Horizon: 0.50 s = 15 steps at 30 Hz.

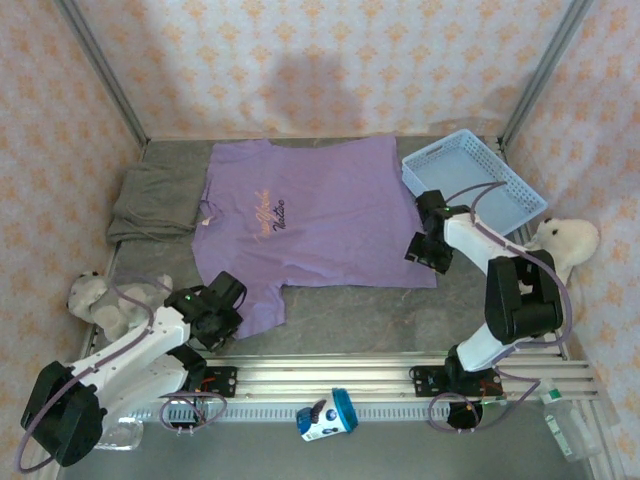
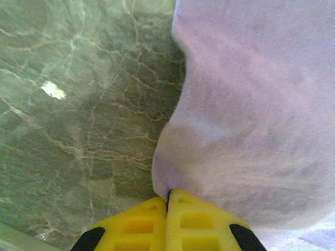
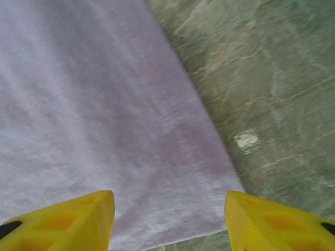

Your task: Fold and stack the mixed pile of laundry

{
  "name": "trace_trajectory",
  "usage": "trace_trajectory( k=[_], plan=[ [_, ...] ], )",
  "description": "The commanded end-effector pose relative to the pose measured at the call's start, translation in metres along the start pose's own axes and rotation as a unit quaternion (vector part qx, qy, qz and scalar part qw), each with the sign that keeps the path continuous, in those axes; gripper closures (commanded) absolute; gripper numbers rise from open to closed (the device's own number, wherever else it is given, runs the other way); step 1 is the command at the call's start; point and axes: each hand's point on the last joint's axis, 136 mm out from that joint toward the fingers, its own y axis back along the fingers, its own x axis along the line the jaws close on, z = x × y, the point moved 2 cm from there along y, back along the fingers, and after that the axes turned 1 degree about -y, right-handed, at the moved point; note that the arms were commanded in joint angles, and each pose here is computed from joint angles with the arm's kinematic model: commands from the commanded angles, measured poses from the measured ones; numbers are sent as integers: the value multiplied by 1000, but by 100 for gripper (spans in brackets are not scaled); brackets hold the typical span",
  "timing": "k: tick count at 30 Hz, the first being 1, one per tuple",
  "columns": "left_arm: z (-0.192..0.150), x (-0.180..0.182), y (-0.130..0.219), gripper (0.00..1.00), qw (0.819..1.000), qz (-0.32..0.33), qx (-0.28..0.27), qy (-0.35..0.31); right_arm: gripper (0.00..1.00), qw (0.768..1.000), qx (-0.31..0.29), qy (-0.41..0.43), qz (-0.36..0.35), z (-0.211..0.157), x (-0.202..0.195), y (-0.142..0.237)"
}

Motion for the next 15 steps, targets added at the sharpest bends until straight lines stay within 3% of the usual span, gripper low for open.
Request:
trace_trajectory(
  k=[1,11,13,15],
  plan=[
    [24,-11,26,100,998,5,-57,-9,41,999,-6,-32,-16,0,-24,3],
    [61,-34,53,100,994,-18,-104,25,43,998,38,-56,8,-26,-29,-21],
    [64,-35,55,100,994,-19,-108,31,53,997,46,-57,6,-28,-29,-27],
    [66,-36,57,100,993,-23,-113,39,76,997,49,-58,-5,-29,-32,-31]
  ],
)
